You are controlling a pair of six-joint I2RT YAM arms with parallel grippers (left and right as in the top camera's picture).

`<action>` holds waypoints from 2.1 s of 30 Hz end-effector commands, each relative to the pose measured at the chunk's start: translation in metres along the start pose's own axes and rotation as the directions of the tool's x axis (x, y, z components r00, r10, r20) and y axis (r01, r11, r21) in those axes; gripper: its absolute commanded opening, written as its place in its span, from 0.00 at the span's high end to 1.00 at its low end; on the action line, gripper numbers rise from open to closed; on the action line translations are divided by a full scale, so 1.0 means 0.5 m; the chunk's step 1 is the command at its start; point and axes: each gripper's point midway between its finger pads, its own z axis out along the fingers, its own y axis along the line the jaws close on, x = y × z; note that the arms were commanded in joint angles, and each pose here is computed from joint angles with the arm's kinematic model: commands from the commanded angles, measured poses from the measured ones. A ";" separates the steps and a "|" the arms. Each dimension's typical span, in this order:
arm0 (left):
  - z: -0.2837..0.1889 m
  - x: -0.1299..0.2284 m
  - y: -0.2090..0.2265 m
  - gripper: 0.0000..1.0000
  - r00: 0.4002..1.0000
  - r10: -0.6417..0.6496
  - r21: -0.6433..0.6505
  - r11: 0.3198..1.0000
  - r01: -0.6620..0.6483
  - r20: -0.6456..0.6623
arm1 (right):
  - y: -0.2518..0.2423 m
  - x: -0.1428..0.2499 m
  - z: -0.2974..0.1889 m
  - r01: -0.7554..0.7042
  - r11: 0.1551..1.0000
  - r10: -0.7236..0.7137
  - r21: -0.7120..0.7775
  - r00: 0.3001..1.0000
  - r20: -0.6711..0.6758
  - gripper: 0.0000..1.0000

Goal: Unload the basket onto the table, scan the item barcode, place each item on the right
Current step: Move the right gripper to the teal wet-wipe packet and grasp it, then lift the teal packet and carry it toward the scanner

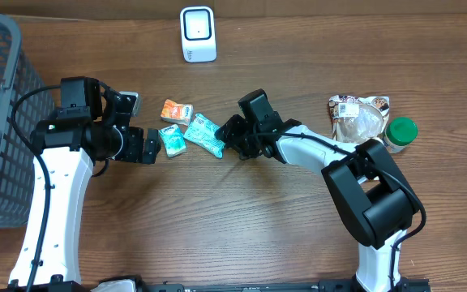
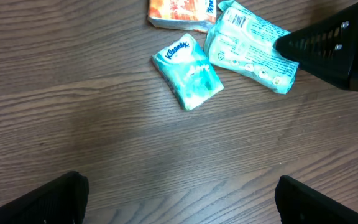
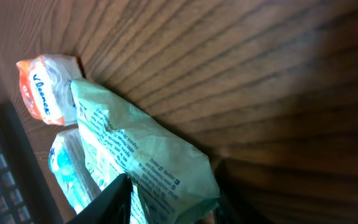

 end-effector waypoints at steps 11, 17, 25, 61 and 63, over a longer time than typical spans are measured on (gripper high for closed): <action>-0.001 -0.004 -0.005 0.00 1.000 0.022 0.017 1.000 -0.022 0.006 | 0.015 0.011 0.019 0.379 0.918 -0.386 -0.118 0.921 -0.043 0.86; -0.001 -0.004 -0.005 0.00 1.000 0.022 0.017 1.000 -0.022 0.006 | 0.031 -0.018 -0.068 0.339 0.886 -0.398 -0.317 0.906 -0.142 0.96; -0.001 -0.004 -0.005 0.00 1.000 0.022 0.017 1.000 -0.022 0.006 | 0.068 -0.087 -0.298 0.398 0.786 -0.465 -0.474 0.885 -0.028 0.96; -0.001 -0.004 -0.005 0.00 1.000 0.021 0.017 1.000 -0.021 0.006 | 0.391 -0.316 -0.580 0.557 0.746 -0.603 0.366 0.332 0.725 0.96; -0.001 -0.004 -0.005 0.00 1.000 0.021 0.017 1.000 -0.021 0.006 | 0.417 -0.341 -0.558 0.588 0.682 -0.651 0.436 0.217 0.727 0.96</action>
